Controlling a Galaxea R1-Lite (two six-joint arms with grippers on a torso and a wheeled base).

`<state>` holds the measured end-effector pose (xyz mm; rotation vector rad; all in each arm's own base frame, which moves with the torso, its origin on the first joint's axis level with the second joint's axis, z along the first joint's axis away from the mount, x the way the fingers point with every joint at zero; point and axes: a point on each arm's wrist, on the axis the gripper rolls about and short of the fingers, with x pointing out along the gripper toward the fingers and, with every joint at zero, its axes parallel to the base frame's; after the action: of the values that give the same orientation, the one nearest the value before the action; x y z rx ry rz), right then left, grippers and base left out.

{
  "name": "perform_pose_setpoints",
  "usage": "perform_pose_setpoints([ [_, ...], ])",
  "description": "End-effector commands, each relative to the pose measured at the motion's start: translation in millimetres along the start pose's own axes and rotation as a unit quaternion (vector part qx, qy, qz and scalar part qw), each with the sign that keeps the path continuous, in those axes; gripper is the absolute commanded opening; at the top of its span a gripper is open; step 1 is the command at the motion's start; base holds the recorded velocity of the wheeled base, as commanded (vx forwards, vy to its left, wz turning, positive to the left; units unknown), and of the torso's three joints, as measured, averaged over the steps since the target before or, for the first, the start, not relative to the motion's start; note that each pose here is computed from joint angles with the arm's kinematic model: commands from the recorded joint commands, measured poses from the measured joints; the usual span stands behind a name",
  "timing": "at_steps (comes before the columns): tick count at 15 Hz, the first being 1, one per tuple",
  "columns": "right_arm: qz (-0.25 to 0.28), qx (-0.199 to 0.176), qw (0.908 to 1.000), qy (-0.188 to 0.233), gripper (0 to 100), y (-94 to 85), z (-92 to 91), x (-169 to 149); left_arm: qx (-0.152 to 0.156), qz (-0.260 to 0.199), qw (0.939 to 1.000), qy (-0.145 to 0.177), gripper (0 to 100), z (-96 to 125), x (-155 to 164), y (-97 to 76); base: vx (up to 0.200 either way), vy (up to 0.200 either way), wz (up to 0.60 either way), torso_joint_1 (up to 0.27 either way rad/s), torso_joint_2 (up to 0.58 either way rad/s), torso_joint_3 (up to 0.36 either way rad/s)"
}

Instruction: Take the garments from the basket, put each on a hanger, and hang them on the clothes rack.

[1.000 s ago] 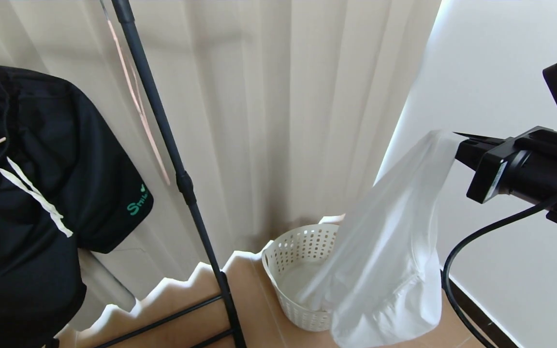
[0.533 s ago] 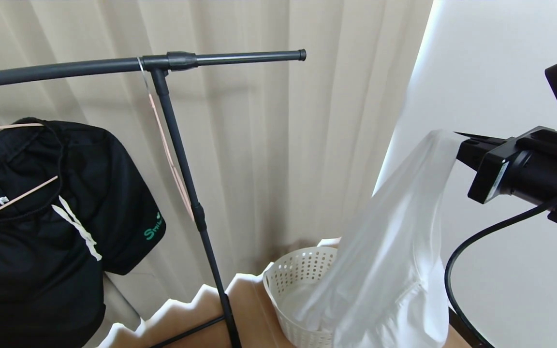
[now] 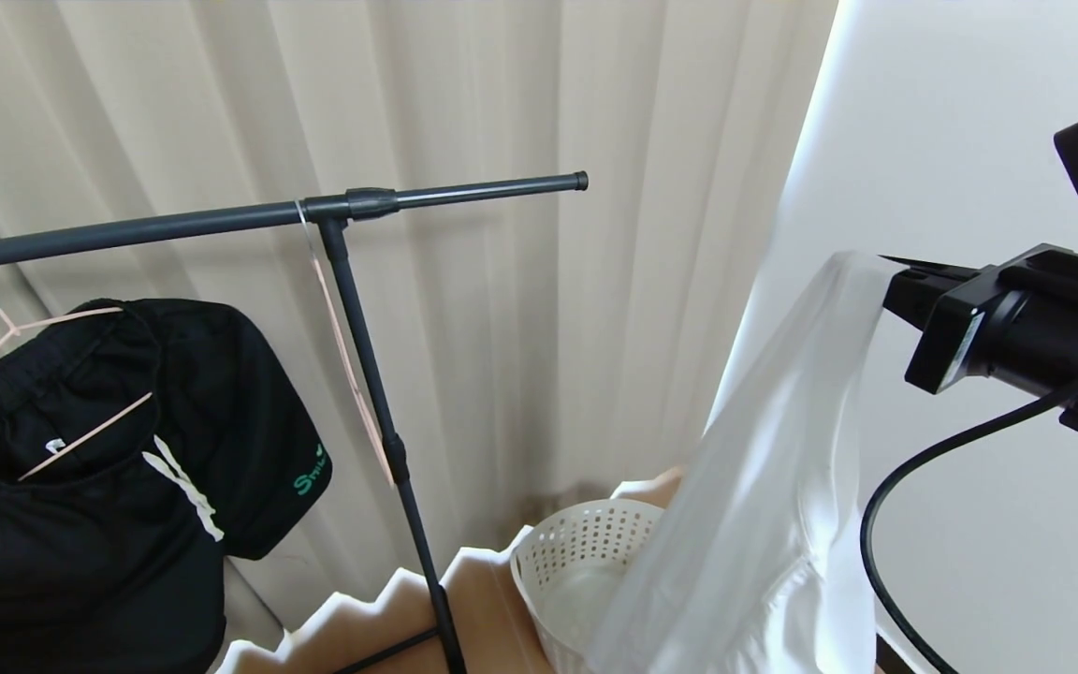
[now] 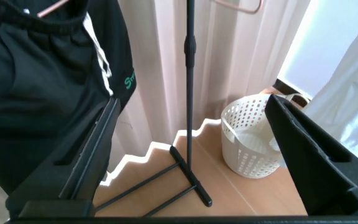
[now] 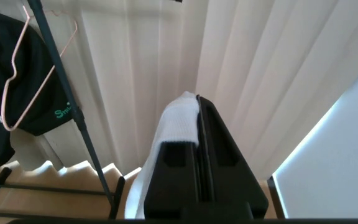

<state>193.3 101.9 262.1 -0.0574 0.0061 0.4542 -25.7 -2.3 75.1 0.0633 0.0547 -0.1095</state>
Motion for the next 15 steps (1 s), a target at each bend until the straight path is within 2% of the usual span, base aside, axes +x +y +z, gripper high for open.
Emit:
perform_pose_setpoints([
  [1, 0.000, 0.000, 1.0000, 0.001, 0, 0.2, -0.6, 0.7, 0.000, 0.000, 1.0000, 0.001, 100, -0.1, 0.1, 0.0, 0.000, 0.000, 0.00, 0.178, -0.44, -0.256],
  [5, -0.001, 0.000, 1.0000, 0.001, 0, -0.2, -0.6, 0.7, 0.000, 0.000, 1.0000, 0.000, 100, 0.3, 0.0, 0.0, 0.000, 0.000, 0.00, 0.166, -0.40, -0.231],
  [15, 0.000, 0.000, 1.0000, 0.001, 0, 0.2, -0.6, 0.7, 0.000, 0.001, 1.0000, 0.001, 100, -0.1, 0.1, 0.0, 0.000, 0.000, 0.00, 0.162, -0.36, -0.145],
])
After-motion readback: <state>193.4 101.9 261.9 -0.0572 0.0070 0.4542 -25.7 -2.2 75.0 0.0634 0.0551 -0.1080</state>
